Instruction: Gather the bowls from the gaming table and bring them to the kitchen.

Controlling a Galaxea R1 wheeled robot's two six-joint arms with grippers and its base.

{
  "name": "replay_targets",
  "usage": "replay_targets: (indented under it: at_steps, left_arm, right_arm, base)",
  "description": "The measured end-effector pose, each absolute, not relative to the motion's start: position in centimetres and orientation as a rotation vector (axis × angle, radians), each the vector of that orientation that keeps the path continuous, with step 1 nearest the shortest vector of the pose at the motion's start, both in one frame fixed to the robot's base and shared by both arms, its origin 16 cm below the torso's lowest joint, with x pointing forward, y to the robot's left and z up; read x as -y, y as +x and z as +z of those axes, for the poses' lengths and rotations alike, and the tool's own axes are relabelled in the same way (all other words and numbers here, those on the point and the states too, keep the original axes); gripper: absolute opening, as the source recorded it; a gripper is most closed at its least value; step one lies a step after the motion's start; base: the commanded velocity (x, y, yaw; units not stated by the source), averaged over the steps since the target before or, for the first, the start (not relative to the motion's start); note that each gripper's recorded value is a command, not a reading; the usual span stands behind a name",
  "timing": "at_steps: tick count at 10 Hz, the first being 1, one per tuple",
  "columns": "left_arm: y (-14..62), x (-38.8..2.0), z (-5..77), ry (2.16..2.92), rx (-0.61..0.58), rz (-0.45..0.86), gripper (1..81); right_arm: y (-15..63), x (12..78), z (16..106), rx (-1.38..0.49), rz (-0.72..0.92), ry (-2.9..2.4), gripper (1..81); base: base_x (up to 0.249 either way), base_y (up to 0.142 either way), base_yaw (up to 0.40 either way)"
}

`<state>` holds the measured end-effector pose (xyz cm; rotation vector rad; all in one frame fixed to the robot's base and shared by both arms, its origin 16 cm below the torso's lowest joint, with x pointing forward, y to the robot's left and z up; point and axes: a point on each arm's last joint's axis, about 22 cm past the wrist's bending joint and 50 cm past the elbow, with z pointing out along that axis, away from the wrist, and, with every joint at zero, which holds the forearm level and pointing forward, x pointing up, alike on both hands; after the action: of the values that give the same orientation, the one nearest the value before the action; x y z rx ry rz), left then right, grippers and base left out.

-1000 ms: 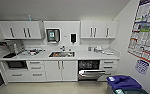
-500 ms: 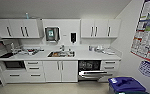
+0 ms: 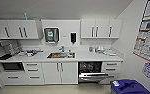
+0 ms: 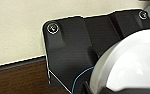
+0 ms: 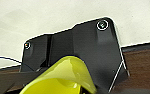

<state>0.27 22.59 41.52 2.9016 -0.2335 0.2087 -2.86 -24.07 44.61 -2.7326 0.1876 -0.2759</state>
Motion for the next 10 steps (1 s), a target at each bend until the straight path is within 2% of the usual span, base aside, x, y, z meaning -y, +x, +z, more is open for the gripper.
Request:
replay_targets:
  at_steps: [10]
  left_arm:
    - [0.55, -22.33, 41.56, 2.898, 0.232, 0.216, 1.0]
  right_arm:
    - [-3.48, 23.99, 44.58, -0.192, -0.271, -2.733, 1.0]
  base:
    - [0.154, 0.000, 0.000]
